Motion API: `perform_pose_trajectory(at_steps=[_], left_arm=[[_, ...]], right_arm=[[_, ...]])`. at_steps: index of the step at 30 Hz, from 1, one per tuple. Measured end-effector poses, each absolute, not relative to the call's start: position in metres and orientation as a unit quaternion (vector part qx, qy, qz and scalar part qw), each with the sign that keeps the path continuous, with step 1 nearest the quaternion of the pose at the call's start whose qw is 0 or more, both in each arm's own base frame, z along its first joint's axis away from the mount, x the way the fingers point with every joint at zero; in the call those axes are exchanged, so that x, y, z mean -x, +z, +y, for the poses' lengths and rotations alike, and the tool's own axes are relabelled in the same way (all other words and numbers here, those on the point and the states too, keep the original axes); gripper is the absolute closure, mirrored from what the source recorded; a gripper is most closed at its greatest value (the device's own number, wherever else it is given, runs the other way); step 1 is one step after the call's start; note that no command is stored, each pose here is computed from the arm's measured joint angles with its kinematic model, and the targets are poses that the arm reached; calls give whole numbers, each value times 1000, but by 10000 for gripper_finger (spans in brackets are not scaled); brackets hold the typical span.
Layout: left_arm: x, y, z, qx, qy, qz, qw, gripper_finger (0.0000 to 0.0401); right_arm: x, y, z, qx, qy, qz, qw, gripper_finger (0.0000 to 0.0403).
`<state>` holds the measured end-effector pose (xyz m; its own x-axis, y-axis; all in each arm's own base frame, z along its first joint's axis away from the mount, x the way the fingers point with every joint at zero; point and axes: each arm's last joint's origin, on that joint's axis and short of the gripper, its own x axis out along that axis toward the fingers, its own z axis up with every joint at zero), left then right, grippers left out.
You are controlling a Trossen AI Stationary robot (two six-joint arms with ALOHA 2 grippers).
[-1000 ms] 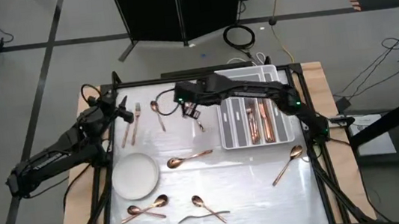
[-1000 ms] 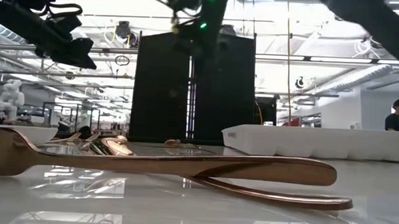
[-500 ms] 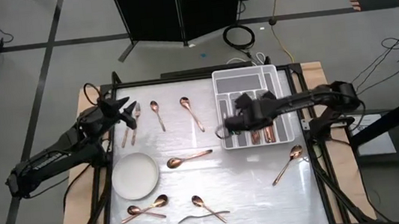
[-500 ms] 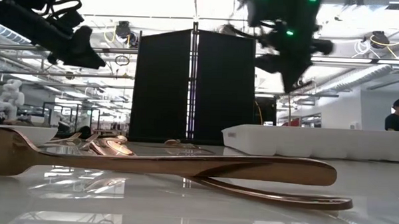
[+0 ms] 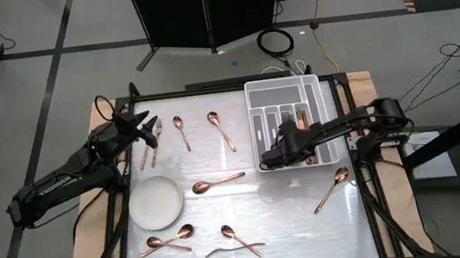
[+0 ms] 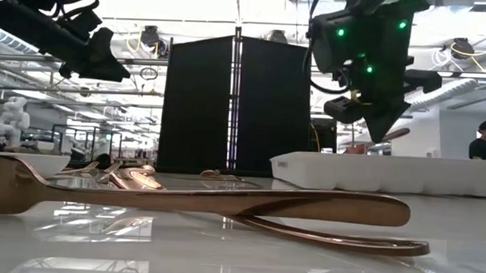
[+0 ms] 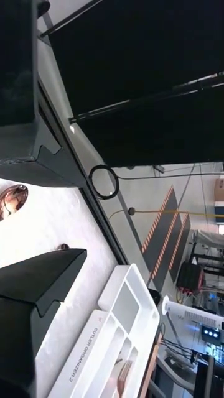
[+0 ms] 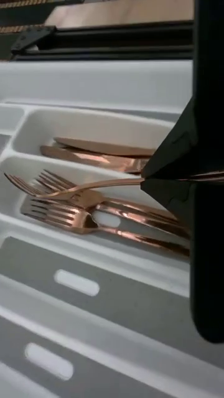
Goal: Sort silverware
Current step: Put the bronze fork into the silverware tray
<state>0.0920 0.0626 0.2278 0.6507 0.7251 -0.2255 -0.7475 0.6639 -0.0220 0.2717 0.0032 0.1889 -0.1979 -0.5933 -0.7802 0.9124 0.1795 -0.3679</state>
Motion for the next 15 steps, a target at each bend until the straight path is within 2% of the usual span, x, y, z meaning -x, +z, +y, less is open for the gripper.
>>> perform_pose_trajectory(at_steps=[15], left_arm=[[-93, 228, 62, 54, 394, 100, 912, 230]], right_arm=[[-288, 148, -19, -205, -645, 481, 557, 403]])
